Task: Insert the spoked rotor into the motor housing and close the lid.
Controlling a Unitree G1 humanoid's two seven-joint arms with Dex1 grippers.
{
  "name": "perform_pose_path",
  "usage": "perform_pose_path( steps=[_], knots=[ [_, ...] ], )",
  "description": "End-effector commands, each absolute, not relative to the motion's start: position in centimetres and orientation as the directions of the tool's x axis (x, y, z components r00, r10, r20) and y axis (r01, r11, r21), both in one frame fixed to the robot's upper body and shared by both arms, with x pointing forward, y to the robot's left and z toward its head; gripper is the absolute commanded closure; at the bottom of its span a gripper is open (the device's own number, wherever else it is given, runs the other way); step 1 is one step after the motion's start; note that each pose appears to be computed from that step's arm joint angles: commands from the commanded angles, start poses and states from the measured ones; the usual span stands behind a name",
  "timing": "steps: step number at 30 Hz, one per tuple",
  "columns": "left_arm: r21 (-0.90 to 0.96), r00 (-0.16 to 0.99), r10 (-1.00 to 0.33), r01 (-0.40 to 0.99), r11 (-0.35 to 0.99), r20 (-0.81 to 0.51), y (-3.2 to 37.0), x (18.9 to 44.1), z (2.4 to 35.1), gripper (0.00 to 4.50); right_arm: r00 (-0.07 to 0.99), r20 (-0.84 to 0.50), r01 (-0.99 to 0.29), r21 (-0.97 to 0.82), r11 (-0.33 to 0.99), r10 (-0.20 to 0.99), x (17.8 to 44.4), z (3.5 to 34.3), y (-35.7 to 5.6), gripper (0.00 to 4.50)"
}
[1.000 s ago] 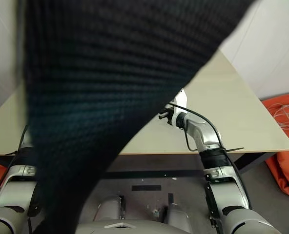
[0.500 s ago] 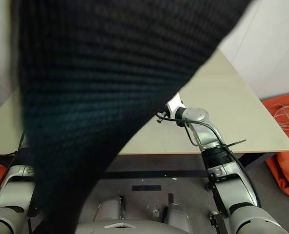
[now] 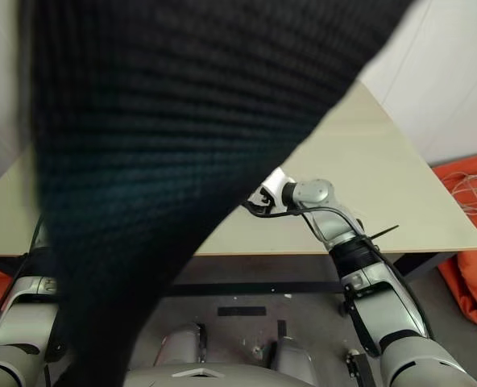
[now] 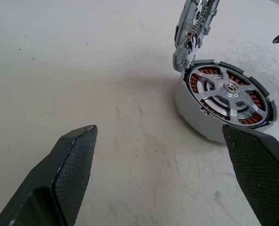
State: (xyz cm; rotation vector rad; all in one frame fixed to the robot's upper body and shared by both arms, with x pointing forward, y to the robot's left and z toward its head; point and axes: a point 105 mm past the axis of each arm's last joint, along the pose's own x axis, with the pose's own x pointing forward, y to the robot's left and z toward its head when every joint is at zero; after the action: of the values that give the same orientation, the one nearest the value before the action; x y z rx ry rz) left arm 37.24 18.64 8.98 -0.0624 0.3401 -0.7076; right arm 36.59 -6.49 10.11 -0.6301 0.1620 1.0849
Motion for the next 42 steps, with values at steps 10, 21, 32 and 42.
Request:
perform_pose_path(
  steps=[10,21,32,42],
  knots=[
    [-0.129,0.736,-0.635,0.624,0.771,-0.236,18.8,37.2,10.3,0.0,0.346,-0.45,-0.883,-0.454,0.123,0.823,37.4,11.2,-2.7,0.66],
    [-0.12,0.744,-0.623,0.615,0.78,-0.241,19.4,37.2,10.5,0.0,0.318,-0.476,-0.906,-0.407,0.115,0.82,36.6,8.9,-2.7,0.66],
    [-0.117,0.743,-0.624,0.616,0.779,-0.241,19.3,37.2,10.6,0.0,0.351,-0.5,-0.91,-0.38,0.164,0.791,36.8,7.6,-4.5,0.66],
    [-0.114,0.747,-0.619,0.611,0.783,-0.244,19.5,37.2,10.6,0.0,0.353,-0.488,-0.911,-0.374,0.175,0.798,36.4,7.3,-4.0,1.08]
  ],
)
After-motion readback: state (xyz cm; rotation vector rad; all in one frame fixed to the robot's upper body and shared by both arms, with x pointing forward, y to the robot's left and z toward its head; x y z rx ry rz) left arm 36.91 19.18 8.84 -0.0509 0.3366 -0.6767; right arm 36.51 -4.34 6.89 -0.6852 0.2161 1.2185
